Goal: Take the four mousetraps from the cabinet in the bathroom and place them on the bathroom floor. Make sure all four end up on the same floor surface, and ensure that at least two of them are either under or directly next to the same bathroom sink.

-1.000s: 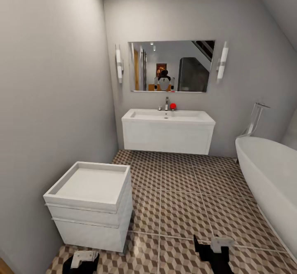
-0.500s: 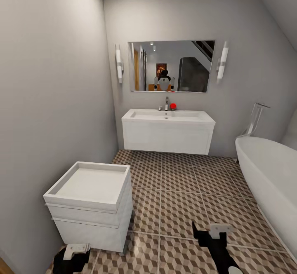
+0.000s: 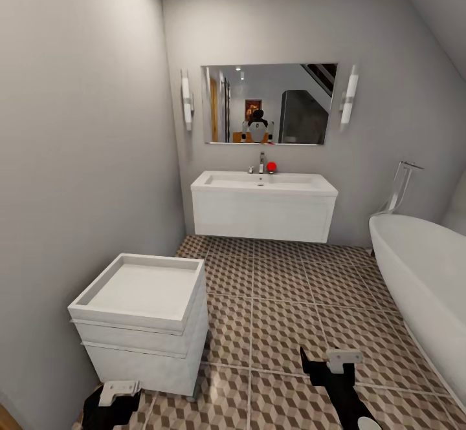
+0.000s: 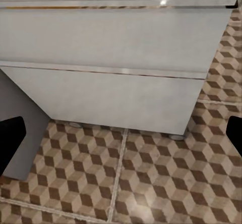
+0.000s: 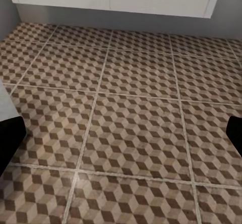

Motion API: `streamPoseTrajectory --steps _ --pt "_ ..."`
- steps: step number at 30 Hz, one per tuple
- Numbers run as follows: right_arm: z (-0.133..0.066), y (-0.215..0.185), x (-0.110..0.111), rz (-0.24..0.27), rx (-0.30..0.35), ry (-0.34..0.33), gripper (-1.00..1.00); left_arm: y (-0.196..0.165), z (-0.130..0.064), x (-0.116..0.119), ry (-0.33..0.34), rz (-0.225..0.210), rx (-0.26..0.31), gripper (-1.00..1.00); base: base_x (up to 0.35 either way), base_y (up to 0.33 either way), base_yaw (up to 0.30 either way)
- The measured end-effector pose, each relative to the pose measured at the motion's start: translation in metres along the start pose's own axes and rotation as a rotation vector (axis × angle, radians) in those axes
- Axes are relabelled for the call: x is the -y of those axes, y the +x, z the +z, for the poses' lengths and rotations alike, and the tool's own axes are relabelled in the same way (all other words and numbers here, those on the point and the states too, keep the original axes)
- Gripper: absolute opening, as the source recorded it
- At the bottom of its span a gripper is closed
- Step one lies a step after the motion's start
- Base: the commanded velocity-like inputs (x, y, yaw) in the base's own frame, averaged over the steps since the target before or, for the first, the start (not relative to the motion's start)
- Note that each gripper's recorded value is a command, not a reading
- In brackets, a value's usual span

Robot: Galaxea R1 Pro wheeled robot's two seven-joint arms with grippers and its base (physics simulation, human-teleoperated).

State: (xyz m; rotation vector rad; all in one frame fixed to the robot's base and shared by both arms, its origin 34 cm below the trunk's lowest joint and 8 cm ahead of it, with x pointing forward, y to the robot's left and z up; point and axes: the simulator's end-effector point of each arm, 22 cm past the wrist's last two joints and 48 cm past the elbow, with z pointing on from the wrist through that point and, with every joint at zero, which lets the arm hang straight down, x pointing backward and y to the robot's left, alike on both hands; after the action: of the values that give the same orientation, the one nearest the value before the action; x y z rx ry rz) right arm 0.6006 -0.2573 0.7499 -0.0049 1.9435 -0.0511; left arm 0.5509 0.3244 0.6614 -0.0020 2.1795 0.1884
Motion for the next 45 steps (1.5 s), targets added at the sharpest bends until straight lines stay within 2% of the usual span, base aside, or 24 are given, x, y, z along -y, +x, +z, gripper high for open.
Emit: streamPoseTrajectory --steps 7,11,14,16,21,23,45 --pt "-0.001 -0.008 -0.011 0.015 0.016 -0.012 1.0 -0.001 0.0 0.006 0.007 -0.008 0.002 1.0 0.0 0.0 0.0" --pt "-0.002 -0.022 -0.041 0.027 0.043 -0.05 1.0 0.001 0.0 0.008 0.008 -0.011 -0.002 1.0 0.0 0.0 0.0" --pt "-0.003 -0.029 -0.057 0.004 0.057 -0.064 1.0 0.002 -0.001 0.01 0.01 -0.013 -0.005 1.0 0.0 0.0 0.0" --pt "-0.004 -0.034 -0.062 -0.034 0.068 -0.065 1.0 0.002 -0.001 0.014 0.015 -0.019 -0.005 1.0 0.0 0.0 0.0" --pt "-0.004 -0.04 -0.065 -0.115 0.087 -0.062 1.0 -0.003 -0.002 0.022 0.023 -0.028 0.004 1.0 0.0 0.0 0.0" --pt "-0.004 -0.043 -0.064 -0.126 0.097 -0.061 1.0 -0.006 -0.002 0.023 0.023 -0.03 0.01 1.0 0.0 0.0 0.0" --pt "-0.004 -0.047 -0.058 -0.14 0.113 -0.046 1.0 -0.013 -0.001 0.007 0.0 -0.023 0.026 1.0 0.0 0.0 0.0"
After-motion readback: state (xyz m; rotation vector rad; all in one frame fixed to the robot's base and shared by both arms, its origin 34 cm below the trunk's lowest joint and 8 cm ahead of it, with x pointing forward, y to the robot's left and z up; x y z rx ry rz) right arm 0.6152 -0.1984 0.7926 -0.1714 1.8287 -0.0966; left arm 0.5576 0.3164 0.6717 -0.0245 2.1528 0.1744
